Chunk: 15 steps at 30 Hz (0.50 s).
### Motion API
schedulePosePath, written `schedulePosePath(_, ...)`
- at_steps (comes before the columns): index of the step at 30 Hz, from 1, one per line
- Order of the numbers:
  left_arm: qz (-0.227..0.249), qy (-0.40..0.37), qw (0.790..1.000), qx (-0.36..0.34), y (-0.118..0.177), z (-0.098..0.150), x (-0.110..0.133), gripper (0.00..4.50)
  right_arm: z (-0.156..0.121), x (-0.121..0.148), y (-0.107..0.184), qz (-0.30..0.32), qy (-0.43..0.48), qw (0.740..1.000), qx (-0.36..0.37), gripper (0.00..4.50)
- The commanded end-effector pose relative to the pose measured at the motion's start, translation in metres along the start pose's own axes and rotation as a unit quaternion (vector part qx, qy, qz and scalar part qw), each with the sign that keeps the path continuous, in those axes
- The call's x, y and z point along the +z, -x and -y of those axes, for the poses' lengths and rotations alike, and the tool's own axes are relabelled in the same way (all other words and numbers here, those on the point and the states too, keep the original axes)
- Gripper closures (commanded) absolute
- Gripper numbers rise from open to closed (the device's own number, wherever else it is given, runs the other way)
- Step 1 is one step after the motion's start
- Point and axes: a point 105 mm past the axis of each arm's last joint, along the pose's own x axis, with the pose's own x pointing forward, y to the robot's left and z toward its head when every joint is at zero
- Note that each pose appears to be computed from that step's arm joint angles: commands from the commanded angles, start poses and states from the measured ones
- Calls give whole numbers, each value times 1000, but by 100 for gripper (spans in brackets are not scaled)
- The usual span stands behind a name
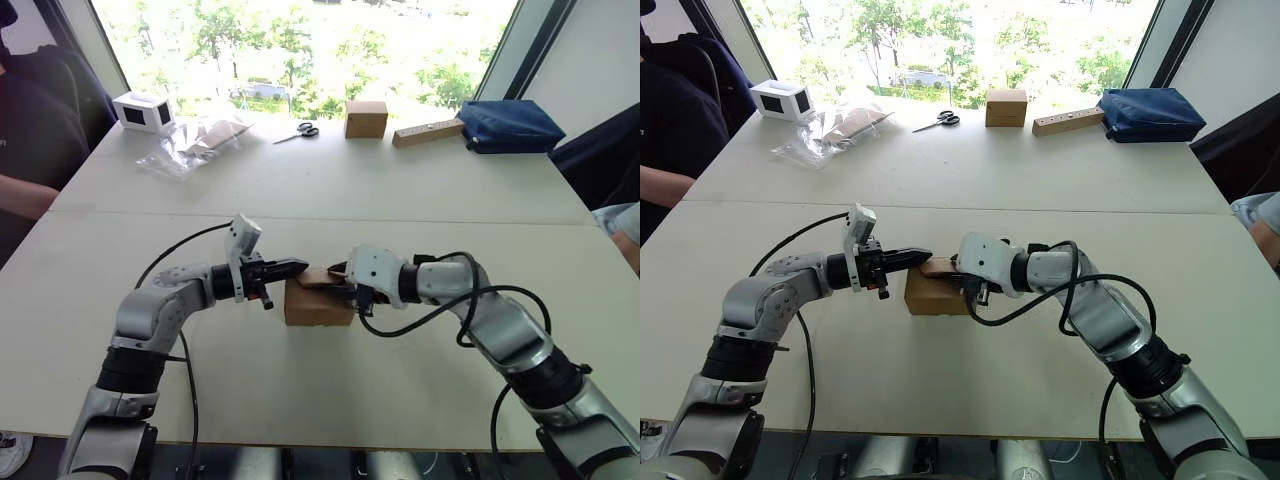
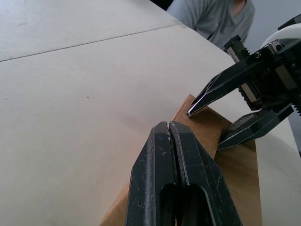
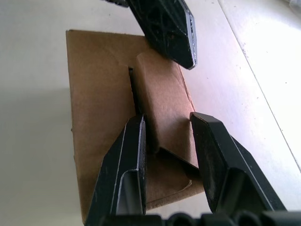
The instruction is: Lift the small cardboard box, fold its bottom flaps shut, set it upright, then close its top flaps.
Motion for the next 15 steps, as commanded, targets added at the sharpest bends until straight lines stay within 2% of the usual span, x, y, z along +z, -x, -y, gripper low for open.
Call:
schedulePosePath(1,-16,-22,1000,-3,0,3,-3,450,-6,18,7,54,-52,997,25,300)
schedulePosePath(5,-36,-43,998,-5,-1,5,-10,450,-8,16,10,55,-73,995,34,300)
schedulePosePath(11,-43,-61,997,0,-1,3,-9,450,-7,11,12,57,-108,992,28,300)
schedulePosePath(13,-34,-65,997,2,0,4,-1,450,-4,12,14,73,-131,989,17,300)
schedulePosePath(15,1,-51,999,-5,3,8,16,450,5,20,18,103,-153,983,0,300)
